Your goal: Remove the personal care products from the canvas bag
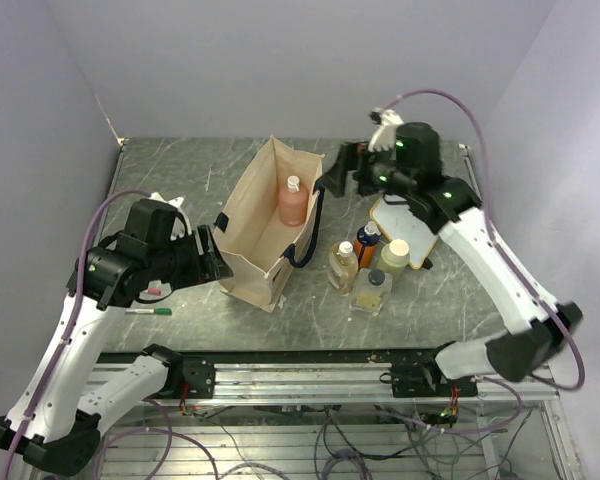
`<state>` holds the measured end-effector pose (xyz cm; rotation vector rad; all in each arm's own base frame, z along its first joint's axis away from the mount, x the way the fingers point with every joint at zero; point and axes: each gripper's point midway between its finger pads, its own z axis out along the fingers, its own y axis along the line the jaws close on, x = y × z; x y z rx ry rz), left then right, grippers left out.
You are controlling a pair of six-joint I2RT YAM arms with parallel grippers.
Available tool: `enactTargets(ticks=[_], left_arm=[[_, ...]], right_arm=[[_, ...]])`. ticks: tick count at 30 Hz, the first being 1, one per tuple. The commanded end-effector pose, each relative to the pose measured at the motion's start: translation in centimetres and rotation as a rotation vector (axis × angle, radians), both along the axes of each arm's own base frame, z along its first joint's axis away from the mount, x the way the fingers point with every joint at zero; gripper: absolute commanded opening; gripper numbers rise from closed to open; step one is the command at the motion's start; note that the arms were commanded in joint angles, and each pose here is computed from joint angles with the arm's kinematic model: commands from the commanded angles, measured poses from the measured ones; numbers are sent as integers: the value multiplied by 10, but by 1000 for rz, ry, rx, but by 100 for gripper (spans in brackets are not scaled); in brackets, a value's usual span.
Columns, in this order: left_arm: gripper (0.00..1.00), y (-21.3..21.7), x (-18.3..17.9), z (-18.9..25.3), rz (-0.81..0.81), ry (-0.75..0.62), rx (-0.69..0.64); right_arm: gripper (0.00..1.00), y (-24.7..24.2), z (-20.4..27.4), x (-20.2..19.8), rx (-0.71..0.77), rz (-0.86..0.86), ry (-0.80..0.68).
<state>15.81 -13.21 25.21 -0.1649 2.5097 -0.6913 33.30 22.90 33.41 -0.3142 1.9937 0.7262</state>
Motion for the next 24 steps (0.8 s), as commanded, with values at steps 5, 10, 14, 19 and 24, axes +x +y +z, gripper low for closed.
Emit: enactTargets(ticks=[5,10,14,19,24], left_arm=[[73,30,-10,15,36,-52,123],[74,34,-3,20,63,-72,147],[73,34,2,20,76,-71,148],[73,39,3,25,101,-63,171],[73,34,10,18,107,-41,164]], right_arm=[[100,84,-7,11,-266,-56,-27],[100,108,-38,33,-465,-110,-29],[99,108,-54,53,-547,-162,-58],[75,103,-80,72,-632,-232,-103],[81,103,-97,85,-658,-247,-124]])
